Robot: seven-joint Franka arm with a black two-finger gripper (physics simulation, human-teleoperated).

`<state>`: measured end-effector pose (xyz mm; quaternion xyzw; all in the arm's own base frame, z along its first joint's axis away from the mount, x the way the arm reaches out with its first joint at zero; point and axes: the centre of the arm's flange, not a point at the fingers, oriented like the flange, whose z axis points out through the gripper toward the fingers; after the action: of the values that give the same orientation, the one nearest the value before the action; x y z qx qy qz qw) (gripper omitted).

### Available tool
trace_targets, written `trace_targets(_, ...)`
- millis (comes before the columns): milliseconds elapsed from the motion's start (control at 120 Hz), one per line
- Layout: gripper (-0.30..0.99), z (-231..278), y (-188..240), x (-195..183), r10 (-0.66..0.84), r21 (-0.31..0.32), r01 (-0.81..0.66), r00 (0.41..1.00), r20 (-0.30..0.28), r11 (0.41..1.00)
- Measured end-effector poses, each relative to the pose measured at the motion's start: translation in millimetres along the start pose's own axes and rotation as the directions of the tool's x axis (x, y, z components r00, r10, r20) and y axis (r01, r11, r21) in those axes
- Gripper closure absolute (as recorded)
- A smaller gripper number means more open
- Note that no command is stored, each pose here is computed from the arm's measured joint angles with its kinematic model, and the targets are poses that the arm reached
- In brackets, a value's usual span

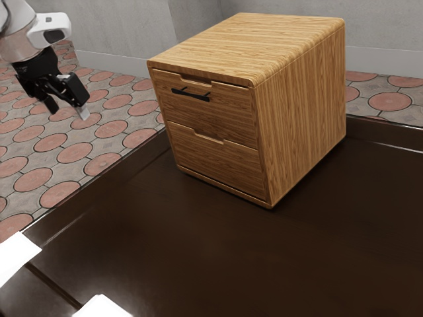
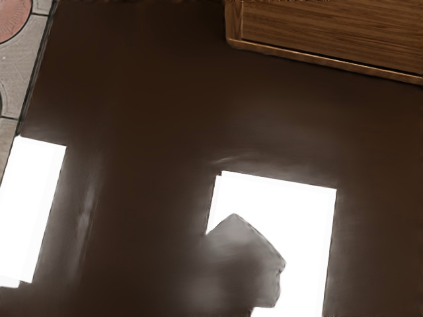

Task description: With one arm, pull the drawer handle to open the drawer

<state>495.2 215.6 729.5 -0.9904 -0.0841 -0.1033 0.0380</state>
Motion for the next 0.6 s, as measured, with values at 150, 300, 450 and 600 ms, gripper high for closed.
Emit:
trace_targets(150,0.02,-44,25,1,0.051,0.005,-0.050,0.996,-0.078,0.999)
trace_targets(300,0.02,-101,76,17,0.345,0.121,-0.327,0.917,-0.201,0.937)
trace_targets(450,0.02,-6,101,67,0.585,0.094,-0.578,0.804,-0.102,0.811)
trace_targets(600,0.02,41,63,81,0.668,0.084,-0.663,0.735,-0.116,0.744)
